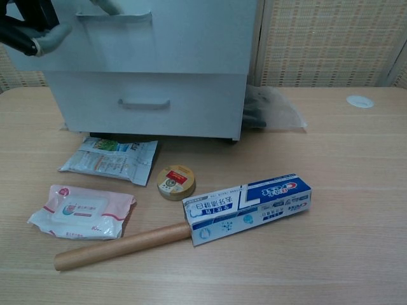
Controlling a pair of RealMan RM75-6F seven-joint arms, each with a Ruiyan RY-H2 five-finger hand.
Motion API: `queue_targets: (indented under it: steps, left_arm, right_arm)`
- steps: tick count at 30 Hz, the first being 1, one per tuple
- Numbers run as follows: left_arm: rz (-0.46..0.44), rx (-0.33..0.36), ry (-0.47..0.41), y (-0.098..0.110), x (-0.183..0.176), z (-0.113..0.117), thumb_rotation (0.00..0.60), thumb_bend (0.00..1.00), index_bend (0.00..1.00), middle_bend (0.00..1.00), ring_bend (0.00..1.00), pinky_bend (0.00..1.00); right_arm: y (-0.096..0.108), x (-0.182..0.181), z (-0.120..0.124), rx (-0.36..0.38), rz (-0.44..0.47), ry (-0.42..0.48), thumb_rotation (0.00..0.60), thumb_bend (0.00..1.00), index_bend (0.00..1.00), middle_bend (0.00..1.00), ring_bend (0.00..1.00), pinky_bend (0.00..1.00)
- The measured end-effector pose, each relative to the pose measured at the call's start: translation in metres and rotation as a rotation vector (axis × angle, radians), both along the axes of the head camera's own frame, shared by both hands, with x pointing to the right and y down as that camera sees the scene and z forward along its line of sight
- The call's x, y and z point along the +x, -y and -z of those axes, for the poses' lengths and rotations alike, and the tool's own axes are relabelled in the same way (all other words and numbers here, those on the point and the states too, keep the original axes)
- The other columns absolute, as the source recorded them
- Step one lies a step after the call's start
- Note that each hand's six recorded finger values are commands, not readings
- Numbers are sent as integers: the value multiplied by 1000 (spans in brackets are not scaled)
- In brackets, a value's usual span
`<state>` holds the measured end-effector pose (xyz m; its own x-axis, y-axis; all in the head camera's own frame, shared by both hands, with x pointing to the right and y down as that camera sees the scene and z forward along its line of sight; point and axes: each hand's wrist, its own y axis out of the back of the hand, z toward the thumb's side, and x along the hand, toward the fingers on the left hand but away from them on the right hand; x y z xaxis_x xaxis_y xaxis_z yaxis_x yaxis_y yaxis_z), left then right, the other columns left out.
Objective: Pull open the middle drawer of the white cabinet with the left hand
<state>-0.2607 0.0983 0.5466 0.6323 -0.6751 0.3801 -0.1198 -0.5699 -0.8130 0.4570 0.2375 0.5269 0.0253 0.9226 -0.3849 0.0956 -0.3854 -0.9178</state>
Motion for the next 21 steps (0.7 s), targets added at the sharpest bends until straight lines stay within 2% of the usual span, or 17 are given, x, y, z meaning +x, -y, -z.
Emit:
queue_targets:
  steps: [21]
  left_arm:
    - [-64, 15, 17, -40, -2, 28, 600, 678, 232, 955, 990, 1000]
  right_arm:
    - [-1, 2, 0, 2, -2, 4, 600, 236, 243, 306, 192, 167]
